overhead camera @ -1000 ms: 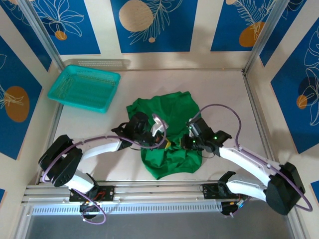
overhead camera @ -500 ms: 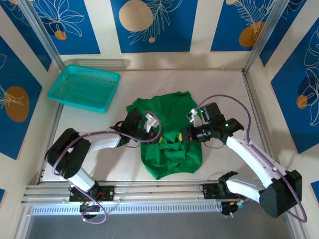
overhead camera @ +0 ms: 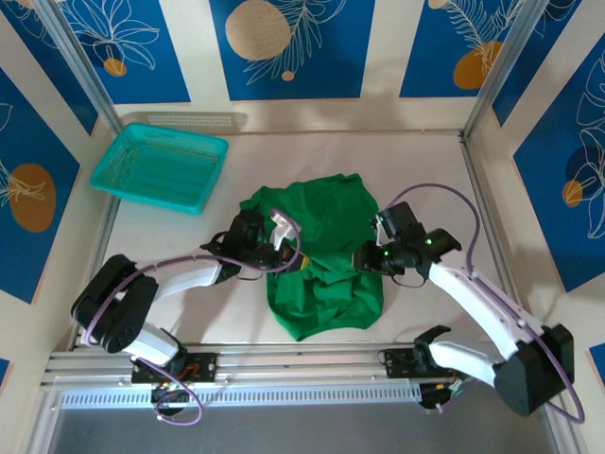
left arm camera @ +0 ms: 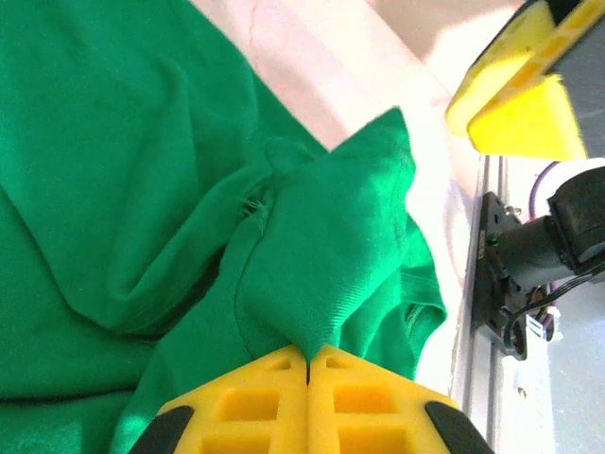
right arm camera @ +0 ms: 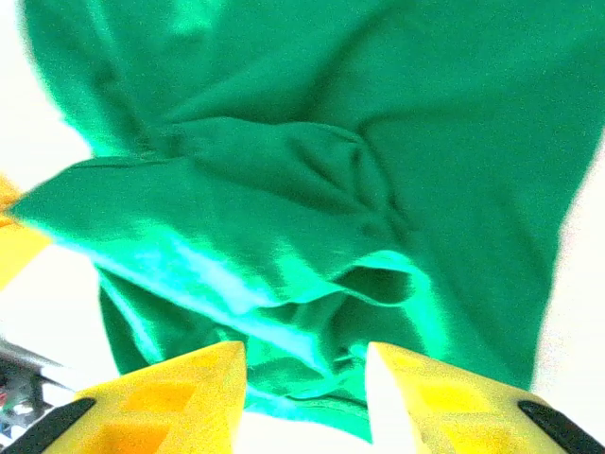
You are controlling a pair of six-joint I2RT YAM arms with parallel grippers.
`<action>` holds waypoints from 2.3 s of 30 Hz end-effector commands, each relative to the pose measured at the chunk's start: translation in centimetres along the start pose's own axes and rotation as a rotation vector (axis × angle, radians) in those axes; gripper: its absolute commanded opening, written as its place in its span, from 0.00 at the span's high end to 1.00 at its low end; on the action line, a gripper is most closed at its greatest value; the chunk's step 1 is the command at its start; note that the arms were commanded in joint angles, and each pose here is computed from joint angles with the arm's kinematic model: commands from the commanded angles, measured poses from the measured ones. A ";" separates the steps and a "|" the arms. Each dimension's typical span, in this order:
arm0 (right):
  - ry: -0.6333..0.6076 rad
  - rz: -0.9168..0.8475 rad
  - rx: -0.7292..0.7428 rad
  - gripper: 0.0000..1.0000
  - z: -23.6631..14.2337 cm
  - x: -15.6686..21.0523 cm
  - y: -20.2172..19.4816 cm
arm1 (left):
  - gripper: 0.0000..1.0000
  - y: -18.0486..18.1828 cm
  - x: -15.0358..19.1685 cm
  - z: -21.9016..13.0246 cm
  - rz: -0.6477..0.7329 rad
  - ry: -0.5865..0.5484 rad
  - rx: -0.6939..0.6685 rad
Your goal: Fold the inside-out t-shirt
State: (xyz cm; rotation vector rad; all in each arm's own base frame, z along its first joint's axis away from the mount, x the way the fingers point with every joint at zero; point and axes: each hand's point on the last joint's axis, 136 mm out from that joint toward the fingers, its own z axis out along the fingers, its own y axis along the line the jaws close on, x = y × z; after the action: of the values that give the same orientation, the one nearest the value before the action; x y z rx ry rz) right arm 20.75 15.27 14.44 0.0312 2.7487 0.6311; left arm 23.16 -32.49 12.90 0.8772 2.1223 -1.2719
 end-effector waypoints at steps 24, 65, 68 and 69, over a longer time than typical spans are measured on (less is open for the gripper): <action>-0.151 -0.040 -0.299 0.57 5.4 -1.7 4.9 | 1.00 -1.7 0.0 0.7 -0.057 0.006 0.091; -0.123 0.176 -0.398 0.44 6.7 -6.7 1.4 | 0.56 -0.1 -4.0 2.8 0.269 0.115 -0.169; -0.107 0.185 -0.399 0.44 7.7 -7.0 1.2 | 0.55 0.0 -4.0 2.7 0.274 0.114 -0.182; -0.097 0.194 -0.399 0.44 7.9 -7.0 1.2 | 0.55 0.0 -4.1 2.7 0.270 0.110 -0.187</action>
State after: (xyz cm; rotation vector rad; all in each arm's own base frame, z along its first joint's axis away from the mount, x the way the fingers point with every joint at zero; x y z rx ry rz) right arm 29.00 18.48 9.65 0.2683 2.5183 1.1423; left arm 25.86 -35.53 13.82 1.1176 2.1015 -0.9144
